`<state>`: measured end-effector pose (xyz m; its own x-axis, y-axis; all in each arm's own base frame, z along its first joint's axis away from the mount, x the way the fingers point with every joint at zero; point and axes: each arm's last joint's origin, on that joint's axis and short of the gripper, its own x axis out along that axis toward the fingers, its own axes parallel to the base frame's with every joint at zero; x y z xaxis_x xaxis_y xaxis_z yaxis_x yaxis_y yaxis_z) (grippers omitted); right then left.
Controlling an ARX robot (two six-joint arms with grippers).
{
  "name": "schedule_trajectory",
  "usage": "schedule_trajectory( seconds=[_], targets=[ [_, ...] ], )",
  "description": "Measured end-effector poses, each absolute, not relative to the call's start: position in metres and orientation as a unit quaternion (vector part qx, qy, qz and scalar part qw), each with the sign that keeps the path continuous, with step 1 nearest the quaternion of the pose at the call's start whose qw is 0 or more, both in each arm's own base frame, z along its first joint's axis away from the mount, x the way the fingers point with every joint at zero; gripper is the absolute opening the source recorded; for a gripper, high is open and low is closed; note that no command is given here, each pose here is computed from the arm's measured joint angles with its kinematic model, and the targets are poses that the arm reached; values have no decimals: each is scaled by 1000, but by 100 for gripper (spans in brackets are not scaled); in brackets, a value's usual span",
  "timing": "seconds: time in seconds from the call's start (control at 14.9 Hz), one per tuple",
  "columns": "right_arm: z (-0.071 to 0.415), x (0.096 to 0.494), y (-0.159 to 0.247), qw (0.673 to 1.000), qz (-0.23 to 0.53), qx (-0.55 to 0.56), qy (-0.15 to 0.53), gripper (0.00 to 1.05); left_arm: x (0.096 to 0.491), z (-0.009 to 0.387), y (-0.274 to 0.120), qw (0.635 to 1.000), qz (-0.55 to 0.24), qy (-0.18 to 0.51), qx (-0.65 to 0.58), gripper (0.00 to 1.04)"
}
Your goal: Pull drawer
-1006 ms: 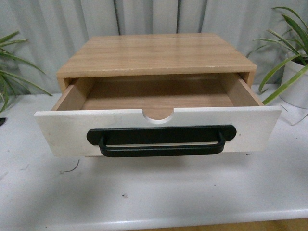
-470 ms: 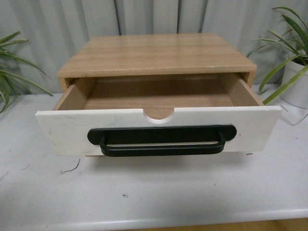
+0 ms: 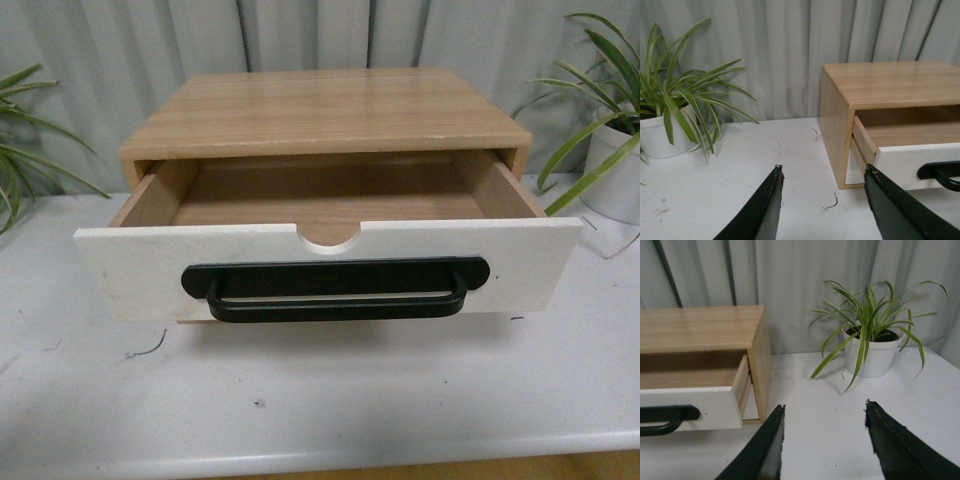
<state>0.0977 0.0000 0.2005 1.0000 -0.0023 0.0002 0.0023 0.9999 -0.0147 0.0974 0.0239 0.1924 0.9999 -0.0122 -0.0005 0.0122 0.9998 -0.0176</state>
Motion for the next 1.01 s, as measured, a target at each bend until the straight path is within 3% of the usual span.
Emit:
schedule_trajectory(
  seconds=[0.27, 0.34, 1.01],
  targets=[
    [188, 97, 0, 1000, -1, -7, -2, 7, 98, 181, 12, 1000, -3, 0, -9, 7],
    [184, 98, 0, 1000, -1, -7, 1, 2, 97, 180, 10, 1000, -1, -1, -7, 2],
    [167, 97, 0, 1000, 0, -5, -1, 2, 98, 167, 0, 1000, 0, 0, -4, 2]
  ],
)
